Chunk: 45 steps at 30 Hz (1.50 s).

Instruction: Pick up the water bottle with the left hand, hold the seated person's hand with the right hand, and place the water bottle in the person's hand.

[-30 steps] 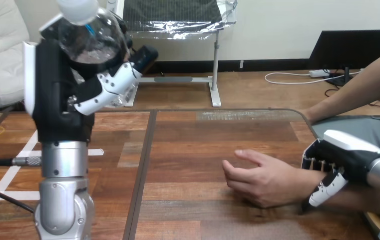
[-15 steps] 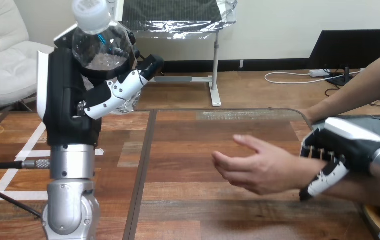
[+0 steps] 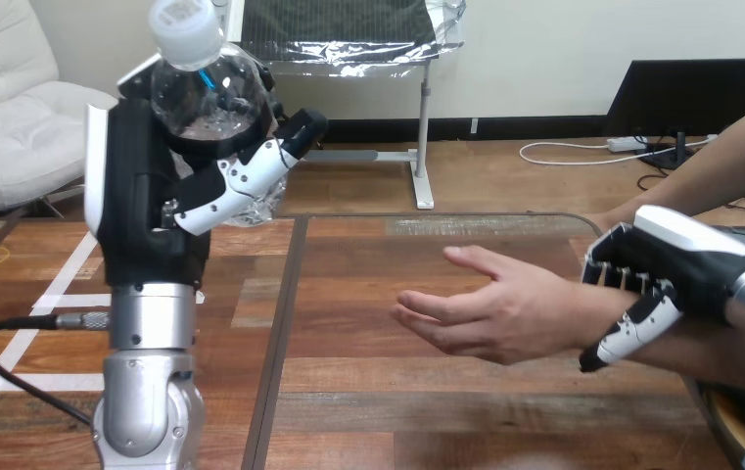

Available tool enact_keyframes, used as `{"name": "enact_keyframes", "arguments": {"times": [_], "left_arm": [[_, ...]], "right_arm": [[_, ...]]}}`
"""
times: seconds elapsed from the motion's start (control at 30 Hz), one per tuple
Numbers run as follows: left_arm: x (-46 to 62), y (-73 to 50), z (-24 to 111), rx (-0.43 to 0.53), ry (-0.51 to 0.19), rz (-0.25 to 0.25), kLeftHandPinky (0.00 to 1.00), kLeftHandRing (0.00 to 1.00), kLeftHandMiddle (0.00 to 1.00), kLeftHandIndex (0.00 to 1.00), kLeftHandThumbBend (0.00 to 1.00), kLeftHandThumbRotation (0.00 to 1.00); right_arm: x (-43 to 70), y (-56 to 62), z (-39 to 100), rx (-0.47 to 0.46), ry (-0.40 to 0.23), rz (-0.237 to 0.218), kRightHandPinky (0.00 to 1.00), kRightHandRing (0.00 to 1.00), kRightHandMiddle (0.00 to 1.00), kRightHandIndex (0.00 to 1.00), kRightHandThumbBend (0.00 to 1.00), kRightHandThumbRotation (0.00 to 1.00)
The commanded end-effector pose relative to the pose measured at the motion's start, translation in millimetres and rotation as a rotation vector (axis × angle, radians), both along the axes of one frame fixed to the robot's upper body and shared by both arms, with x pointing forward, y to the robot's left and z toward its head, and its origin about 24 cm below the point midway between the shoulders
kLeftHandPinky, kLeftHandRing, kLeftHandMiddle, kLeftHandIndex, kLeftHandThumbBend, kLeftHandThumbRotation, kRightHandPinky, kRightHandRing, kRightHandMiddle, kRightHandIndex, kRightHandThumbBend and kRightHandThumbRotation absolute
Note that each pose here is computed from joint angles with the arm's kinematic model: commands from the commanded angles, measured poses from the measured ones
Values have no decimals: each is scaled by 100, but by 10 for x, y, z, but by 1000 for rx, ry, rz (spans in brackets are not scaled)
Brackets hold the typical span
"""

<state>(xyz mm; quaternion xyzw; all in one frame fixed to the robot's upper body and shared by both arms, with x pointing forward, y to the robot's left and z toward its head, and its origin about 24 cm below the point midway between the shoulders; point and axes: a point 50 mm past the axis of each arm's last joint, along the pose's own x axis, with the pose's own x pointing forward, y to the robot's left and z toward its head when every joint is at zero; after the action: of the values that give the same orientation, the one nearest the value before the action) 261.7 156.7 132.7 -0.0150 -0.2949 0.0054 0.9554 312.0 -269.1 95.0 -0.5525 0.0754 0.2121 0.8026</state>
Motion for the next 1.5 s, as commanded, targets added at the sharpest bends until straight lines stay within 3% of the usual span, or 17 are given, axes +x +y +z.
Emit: {"name": "enact_keyframes", "arguments": {"times": [0.0,0.67,1.17,1.47], "left_arm": [[100,-73,169,-11,-76,-30,23,30,36,37,49,0],[240,-151,29,-14,-31,-21,23,29,35,37,51,0],[421,-282,-141,-52,41,-49,24,30,37,38,51,0],[526,-404,-276,-67,98,-95,26,32,39,40,56,0]], "right_arm": [[113,-78,401,-16,-117,-25,26,31,37,40,92,9],[146,-24,509,10,-146,-30,26,31,38,39,93,10],[186,91,528,5,-157,-2,25,30,37,39,95,11],[216,174,536,11,-154,15,26,31,38,39,94,12]]}}
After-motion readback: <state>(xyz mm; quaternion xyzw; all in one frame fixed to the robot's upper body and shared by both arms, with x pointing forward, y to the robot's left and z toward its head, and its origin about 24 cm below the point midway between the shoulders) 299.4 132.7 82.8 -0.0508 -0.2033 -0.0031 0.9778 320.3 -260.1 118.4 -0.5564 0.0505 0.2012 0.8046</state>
